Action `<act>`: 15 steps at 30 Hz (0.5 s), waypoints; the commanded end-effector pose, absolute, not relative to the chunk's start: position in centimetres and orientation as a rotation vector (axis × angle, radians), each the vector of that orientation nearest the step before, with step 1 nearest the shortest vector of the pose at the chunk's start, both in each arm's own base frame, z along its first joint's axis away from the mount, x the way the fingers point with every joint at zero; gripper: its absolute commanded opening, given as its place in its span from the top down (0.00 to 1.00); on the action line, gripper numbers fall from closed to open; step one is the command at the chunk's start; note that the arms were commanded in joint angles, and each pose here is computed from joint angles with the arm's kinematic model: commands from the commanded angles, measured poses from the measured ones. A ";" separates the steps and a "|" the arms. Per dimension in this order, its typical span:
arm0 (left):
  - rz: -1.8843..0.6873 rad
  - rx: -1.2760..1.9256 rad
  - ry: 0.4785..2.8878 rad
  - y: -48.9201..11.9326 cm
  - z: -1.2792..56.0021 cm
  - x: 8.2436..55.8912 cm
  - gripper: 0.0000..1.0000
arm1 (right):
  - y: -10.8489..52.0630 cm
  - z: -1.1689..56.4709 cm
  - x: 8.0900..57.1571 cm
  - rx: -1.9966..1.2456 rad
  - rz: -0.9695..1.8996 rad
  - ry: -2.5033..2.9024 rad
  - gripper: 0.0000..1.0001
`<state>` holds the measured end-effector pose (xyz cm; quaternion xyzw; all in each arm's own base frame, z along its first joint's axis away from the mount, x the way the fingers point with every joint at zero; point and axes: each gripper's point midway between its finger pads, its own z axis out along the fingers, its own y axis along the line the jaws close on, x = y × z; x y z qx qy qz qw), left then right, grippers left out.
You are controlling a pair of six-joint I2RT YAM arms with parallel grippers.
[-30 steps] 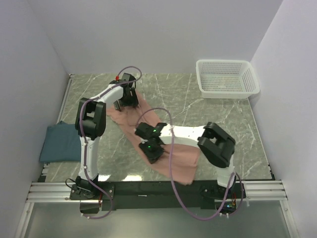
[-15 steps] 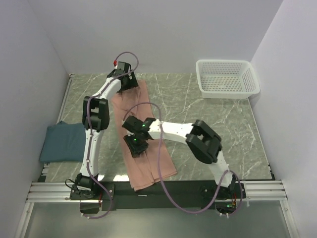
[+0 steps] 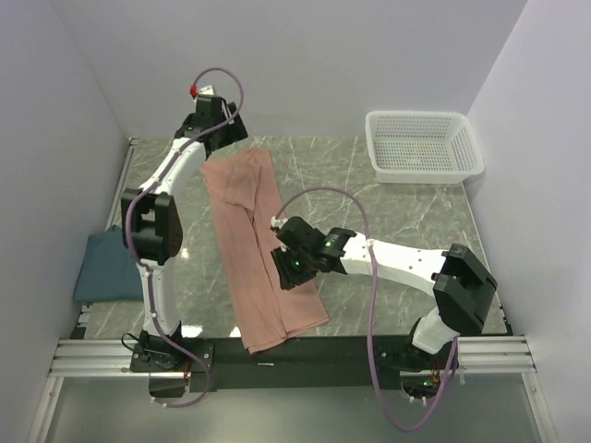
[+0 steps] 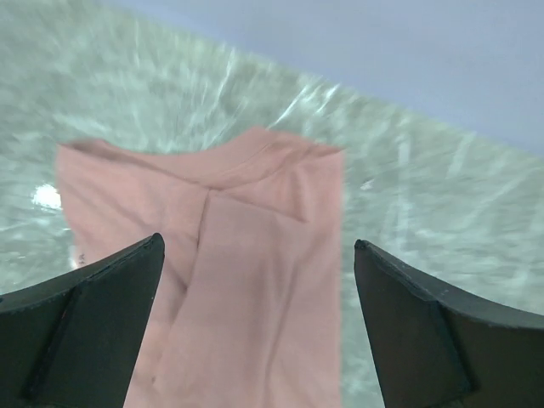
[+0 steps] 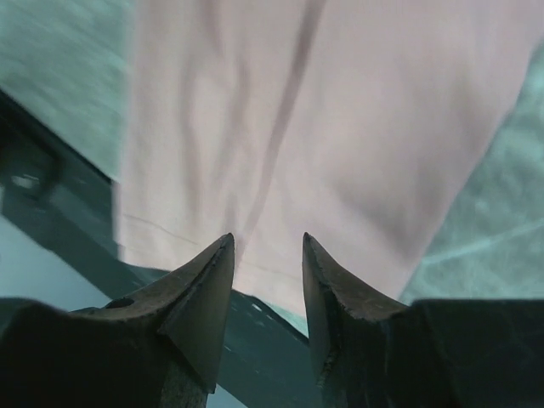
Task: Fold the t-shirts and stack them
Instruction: Fold the tshirt
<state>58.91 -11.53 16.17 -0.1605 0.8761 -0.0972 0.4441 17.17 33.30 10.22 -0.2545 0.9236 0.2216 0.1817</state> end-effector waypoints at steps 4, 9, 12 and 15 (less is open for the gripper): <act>-0.214 -0.472 2.136 -11.8 20.3 54.0 0.06 | 31.0 8.4 15.9 -0.611 0.619 2.649 0.57; -0.158 -0.521 2.244 -12.6 15.7 49.7 0.24 | 29.9 8.0 15.3 -0.581 0.627 2.646 0.57; -0.173 -0.515 2.281 -13.6 13.5 49.1 0.27 | 29.1 8.2 15.0 -0.566 0.610 2.648 0.57; -0.146 -0.504 2.334 -14.5 10.9 49.0 0.27 | 28.1 8.3 14.9 -0.542 0.587 2.640 0.57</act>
